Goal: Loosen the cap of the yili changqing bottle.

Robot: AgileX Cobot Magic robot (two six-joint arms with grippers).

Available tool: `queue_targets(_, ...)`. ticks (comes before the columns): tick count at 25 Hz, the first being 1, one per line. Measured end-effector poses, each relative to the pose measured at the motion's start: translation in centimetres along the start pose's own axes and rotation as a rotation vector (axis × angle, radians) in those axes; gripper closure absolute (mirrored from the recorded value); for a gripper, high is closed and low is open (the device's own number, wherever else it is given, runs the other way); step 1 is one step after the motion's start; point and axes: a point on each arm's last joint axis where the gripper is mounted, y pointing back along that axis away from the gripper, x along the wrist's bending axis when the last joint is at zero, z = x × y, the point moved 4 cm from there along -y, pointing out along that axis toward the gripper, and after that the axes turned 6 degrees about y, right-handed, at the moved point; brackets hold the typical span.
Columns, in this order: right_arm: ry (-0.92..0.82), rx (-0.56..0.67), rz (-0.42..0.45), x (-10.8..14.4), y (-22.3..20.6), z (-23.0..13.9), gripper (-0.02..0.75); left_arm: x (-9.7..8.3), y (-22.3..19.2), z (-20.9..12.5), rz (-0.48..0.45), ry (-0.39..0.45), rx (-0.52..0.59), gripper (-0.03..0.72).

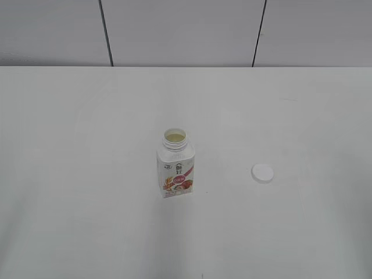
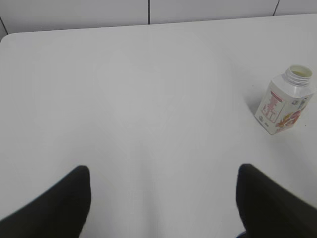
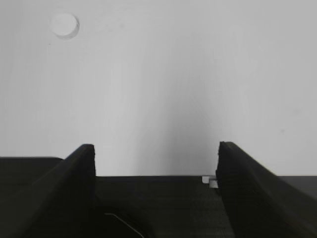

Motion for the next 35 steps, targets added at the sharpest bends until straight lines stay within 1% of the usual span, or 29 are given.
queue_targets(3,0.01,-0.081,-0.018,0.2,1.1,-0.4,0.143,0.0,0.0,0.0,0.0,0.0,0.0,0.137)
queue_targets(8,0.028,-0.259,-0.058,0.8,3.4,-1.5,0.146,0.0,0.0,0.0,0.0,0.0,0.0,0.137)
queue_targets(10,0.032,-0.304,-0.068,0.9,3.9,-1.8,0.155,0.0,0.0,0.0,0.0,0.0,0.0,0.137)
queue_targets(16,0.03,-0.31,-0.073,0.9,3.9,-1.9,0.186,0.0,0.0,0.0,-0.001,0.001,0.002,0.137)
queue_targets(35,0.022,-0.313,-0.069,0.9,4.0,-1.9,0.192,0.0,0.0,0.0,-0.002,0.001,0.002,0.139)
